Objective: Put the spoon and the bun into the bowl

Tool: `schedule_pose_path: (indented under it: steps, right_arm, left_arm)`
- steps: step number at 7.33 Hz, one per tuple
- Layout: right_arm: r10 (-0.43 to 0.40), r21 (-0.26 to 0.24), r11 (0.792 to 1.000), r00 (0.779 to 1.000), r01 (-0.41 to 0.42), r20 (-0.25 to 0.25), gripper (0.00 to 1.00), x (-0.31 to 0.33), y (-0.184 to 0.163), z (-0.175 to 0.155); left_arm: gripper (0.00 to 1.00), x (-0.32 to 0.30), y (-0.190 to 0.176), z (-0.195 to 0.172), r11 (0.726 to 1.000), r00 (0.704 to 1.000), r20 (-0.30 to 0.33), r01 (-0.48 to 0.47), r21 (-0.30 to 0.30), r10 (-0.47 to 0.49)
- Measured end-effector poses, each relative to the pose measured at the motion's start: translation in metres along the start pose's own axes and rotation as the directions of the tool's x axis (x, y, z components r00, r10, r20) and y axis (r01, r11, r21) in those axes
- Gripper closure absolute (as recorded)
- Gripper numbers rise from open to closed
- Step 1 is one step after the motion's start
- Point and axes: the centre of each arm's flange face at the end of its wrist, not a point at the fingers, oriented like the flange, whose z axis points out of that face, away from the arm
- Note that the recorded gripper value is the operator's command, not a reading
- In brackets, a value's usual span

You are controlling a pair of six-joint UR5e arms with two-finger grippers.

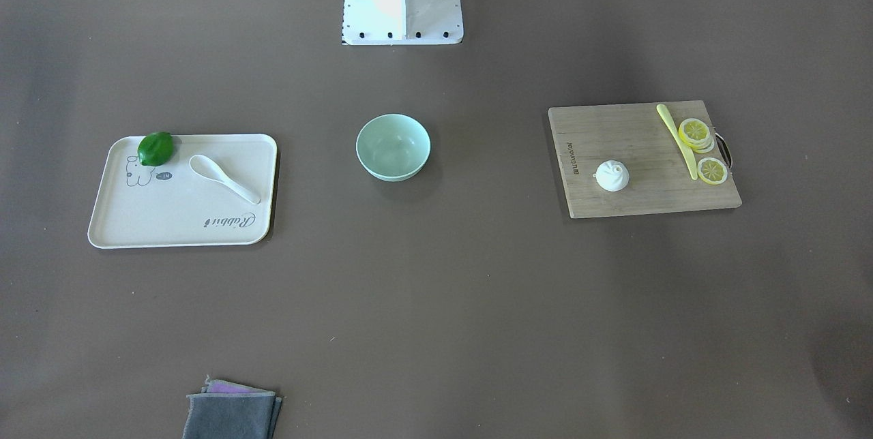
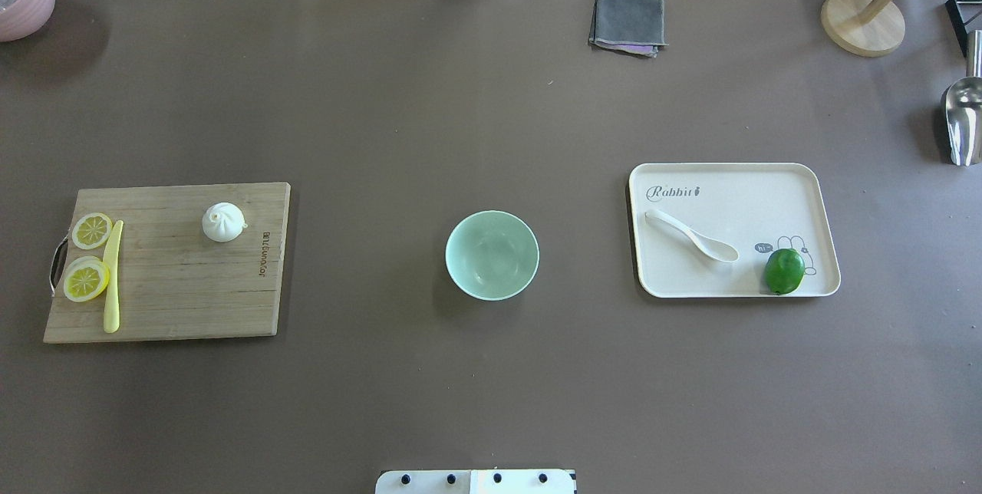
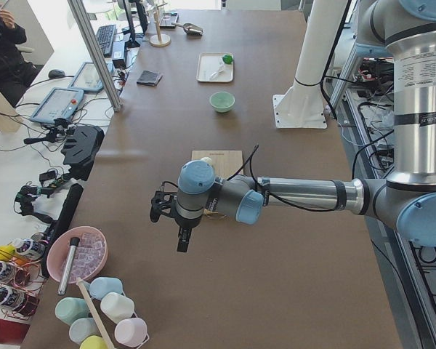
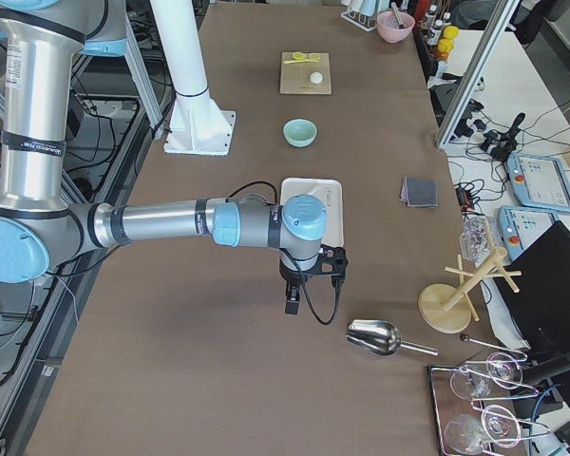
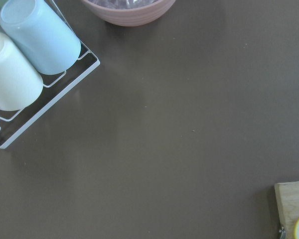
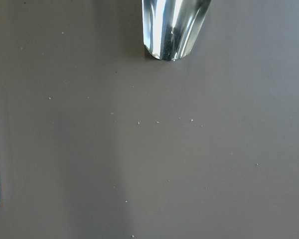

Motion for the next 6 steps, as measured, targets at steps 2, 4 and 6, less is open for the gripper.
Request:
schedule_pose_path:
  steps: [2, 4, 6]
  right_arm:
    - [-0.002, 0.002, 1.000, 1.000, 0.002, -0.005, 0.00, -0.001, -0.001, -0.001]
    - [-0.010, 0.009, 1.000, 1.000, 0.010, 0.004, 0.00, -0.004, -0.006, -0.003]
    - [-0.032, 0.006, 0.999, 0.999, 0.032, 0.007, 0.00, -0.014, -0.017, -0.002]
  left_arm:
    - [0.02, 0.003, -0.001, -0.002, 1.000, 1.000, -0.004, -0.006, 0.005, 0.006]
    - [0.02, 0.008, -0.004, -0.006, 1.000, 1.000, -0.007, -0.016, 0.014, 0.016]
    - [0.02, 0.011, -0.008, -0.011, 1.000, 1.000, -0.005, -0.017, 0.023, 0.017]
